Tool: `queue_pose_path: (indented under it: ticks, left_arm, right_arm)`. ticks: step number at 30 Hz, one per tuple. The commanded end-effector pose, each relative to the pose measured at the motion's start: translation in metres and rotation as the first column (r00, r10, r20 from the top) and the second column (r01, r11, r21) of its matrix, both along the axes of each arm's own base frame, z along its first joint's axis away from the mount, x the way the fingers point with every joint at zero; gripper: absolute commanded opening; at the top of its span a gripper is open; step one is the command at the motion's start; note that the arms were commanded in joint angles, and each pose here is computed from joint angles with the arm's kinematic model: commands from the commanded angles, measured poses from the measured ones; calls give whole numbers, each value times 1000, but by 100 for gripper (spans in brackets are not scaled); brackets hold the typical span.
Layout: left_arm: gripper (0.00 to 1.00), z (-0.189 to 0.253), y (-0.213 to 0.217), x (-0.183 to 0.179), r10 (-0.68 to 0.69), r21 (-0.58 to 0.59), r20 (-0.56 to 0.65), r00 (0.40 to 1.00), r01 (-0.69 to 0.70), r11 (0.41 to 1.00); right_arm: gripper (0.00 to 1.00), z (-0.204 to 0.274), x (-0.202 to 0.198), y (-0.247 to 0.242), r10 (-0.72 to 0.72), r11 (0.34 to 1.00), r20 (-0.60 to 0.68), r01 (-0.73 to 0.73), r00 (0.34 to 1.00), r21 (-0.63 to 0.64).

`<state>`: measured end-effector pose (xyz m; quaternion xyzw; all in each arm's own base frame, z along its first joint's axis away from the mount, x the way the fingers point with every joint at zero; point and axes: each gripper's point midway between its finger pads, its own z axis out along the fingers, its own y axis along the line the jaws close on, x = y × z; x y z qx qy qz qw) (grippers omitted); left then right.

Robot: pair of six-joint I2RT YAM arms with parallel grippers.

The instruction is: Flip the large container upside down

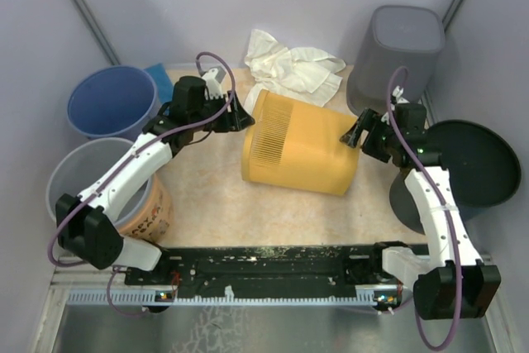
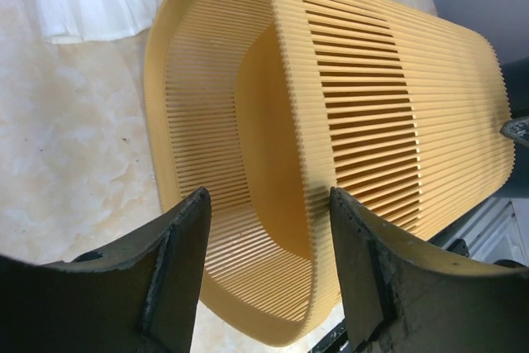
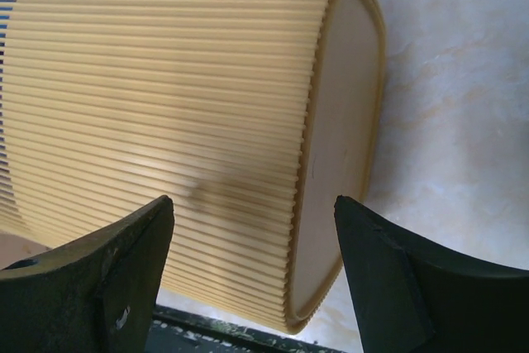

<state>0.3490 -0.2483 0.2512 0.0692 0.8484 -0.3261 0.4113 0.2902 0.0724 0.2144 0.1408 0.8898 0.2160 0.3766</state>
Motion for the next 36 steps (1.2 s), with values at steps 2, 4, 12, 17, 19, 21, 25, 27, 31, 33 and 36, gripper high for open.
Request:
queue_pose_path:
  ticks: [2, 4, 12, 17, 19, 21, 25, 27, 31, 33, 36]
  left_arm:
    - [60, -22, -4, -5, -41, 15, -43, 998, 42, 999]
    - [58, -28, -4, -6, -42, 20, -55, 998, 43, 999]
    - [57, -45, -4, -6, -42, 35, -87, 995, 45, 998]
    - [57, -57, -7, -6, -49, 41, -118, 992, 54, 998]
    - [57, -61, -10, -6, -55, 34, -130, 990, 60, 998]
    - [57, -67, -14, -7, -64, 23, -136, 989, 67, 997]
    - [59, -75, -38, -10, -117, -34, -132, 984, 113, 993]
    - [59, -80, -51, -10, -133, -35, -137, 982, 129, 991]
    - [60, -84, -75, -10, -164, -25, -139, 977, 162, 986]
    - [60, -82, -83, -9, -175, -30, -136, 975, 173, 985]
    - [62, -81, -87, -9, -176, -29, -130, 976, 173, 984]
  right_arm:
    - [79, 32, 3, 25, 53, 982, 118, -73, 992, 174]
    - [78, 45, 1, 34, 83, 968, 154, -116, 985, 221]
    - [76, 113, -18, 59, 150, 899, 317, -263, 937, 351]
    - [75, 141, -28, 68, 157, 853, 393, -324, 906, 408]
    - [74, 150, -32, 71, 168, 841, 413, -349, 895, 413]
    - [74, 162, -34, 72, 173, 836, 445, -370, 879, 405]
    - [74, 182, -34, 71, 164, 835, 497, -388, 852, 390]
    - [74, 191, -34, 73, 172, 831, 510, -402, 843, 385]
    - [74, 207, -29, 75, 182, 829, 537, -422, 824, 366]
    - [74, 213, -27, 78, 190, 827, 543, -431, 818, 360]
    - [74, 220, -25, 84, 202, 823, 558, -448, 805, 349]
